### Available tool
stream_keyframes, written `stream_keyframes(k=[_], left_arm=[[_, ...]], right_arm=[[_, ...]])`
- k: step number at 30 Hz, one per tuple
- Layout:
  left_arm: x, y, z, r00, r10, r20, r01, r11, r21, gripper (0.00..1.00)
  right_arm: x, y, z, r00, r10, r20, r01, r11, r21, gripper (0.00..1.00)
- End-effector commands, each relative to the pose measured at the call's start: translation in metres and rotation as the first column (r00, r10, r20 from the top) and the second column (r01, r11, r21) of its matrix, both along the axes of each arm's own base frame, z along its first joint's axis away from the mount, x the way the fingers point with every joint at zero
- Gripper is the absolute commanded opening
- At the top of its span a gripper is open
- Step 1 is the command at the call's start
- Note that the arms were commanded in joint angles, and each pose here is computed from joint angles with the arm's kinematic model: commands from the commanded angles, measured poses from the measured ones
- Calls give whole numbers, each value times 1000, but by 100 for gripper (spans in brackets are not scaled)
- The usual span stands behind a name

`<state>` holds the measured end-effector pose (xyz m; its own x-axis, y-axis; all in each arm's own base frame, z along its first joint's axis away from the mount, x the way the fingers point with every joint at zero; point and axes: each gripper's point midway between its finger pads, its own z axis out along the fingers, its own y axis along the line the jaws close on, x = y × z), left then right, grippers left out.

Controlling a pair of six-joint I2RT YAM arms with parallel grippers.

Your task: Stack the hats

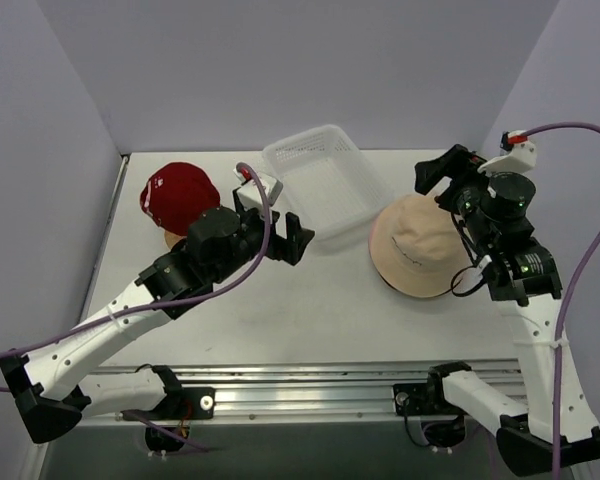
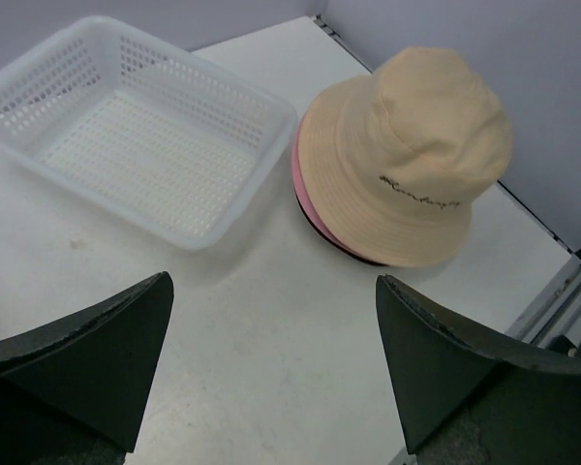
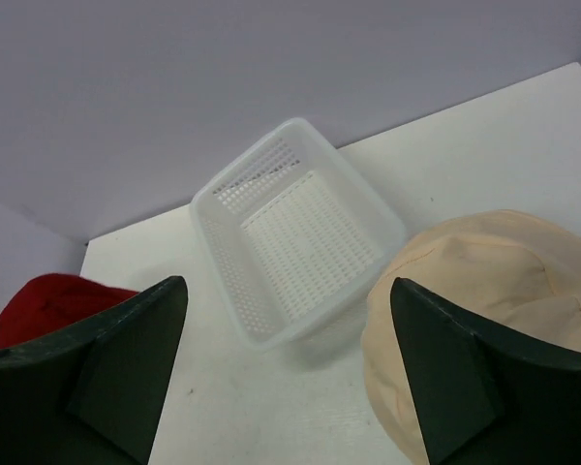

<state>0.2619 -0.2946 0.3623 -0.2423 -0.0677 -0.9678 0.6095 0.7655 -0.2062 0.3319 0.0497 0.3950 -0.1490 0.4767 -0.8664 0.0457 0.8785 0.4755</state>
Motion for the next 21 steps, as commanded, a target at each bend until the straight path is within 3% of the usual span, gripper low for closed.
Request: stream_keyframes(k=[1, 5, 7, 9, 13, 16, 21], left_arm=[[-29, 10, 15, 998, -63, 28, 65, 996, -69, 94], [-56, 12, 5, 988, -157, -7, 155, 983, -99, 94], [-66, 15, -8, 981, -190, -39, 186, 979, -85, 94], [-75, 16, -15, 973, -225, -59, 220, 973, -72, 94], [-94, 26, -29, 970, -241, -44, 238, 970, -50, 94], [-103, 31, -25, 972, -234, -2, 233, 971, -52, 94], [-109, 37, -25, 973, -228, 30, 230, 968, -100, 94]], right_arm=[[-40, -4, 17, 999, -17, 32, 19, 999, -50, 82], [-71, 11, -3, 995, 94, 26, -93, 995, -33, 87], [-86, 8, -18, 996, 94, -4, -94, 995, -36, 98], [-97, 12, -40, 990, 134, -44, -136, 990, -45, 100], [-139, 8, -42, 987, 162, 24, -161, 987, -31, 100], [-161, -8, -49, 994, 102, 35, -101, 994, -29, 100], [-173, -25, -78, 998, 28, -50, -32, 997, -76, 100]])
